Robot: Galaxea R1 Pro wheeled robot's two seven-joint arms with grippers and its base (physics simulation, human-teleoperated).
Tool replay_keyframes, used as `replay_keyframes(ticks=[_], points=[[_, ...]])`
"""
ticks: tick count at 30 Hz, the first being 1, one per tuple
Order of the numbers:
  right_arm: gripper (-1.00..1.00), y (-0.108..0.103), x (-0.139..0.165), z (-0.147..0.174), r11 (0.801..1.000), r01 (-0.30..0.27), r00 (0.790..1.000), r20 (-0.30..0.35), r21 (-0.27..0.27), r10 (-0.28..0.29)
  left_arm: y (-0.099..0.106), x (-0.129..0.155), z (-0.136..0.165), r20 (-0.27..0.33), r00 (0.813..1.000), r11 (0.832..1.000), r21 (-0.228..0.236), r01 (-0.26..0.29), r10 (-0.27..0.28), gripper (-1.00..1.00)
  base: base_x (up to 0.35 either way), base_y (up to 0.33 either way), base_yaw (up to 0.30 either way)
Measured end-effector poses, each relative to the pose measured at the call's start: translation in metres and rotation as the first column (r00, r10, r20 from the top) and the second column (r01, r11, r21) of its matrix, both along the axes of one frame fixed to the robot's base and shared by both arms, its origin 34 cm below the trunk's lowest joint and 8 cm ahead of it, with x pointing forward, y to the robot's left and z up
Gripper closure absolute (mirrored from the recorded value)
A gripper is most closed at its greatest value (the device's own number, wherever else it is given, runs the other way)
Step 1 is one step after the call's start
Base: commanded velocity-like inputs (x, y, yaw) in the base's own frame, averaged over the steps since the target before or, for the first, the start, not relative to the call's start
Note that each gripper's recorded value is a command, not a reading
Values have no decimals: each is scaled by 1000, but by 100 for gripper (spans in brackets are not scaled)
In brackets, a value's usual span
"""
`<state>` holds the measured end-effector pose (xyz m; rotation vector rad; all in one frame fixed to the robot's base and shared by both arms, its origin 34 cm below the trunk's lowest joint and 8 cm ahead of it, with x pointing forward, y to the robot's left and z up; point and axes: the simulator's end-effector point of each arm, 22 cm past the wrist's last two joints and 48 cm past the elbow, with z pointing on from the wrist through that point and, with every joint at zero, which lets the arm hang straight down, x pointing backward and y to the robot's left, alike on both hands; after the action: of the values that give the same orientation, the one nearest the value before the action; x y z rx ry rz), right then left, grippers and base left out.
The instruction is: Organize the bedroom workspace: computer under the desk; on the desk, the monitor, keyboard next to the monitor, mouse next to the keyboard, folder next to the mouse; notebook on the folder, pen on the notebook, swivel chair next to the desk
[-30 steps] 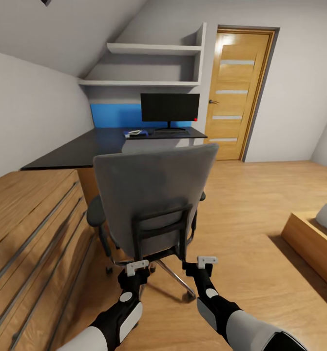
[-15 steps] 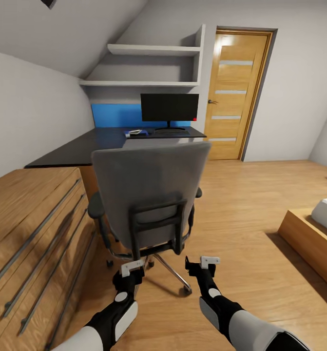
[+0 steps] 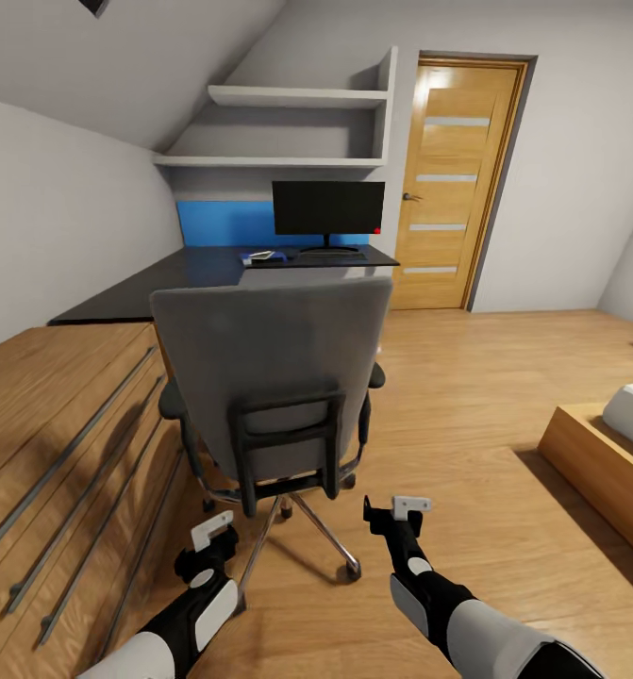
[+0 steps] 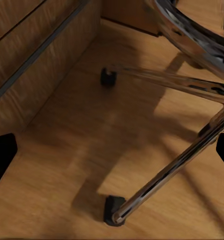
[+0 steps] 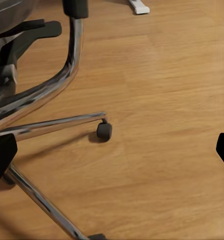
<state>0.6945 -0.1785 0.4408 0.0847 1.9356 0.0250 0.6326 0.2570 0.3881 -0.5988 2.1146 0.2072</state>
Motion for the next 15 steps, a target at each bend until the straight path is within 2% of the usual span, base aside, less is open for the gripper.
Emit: replay_keyframes(ticks=[12,15], points=[[-100,-4,0,0,1000,16,1000,-1,-6,-16,13,-1,0,-2,999,999,4,-32,32,-100,0,0,0],[-100,-4,0,0,1000,17,1000,0,-6,-17,35,-4,-1,-6,997,997,3,-80,80,-100,0,0,0]])
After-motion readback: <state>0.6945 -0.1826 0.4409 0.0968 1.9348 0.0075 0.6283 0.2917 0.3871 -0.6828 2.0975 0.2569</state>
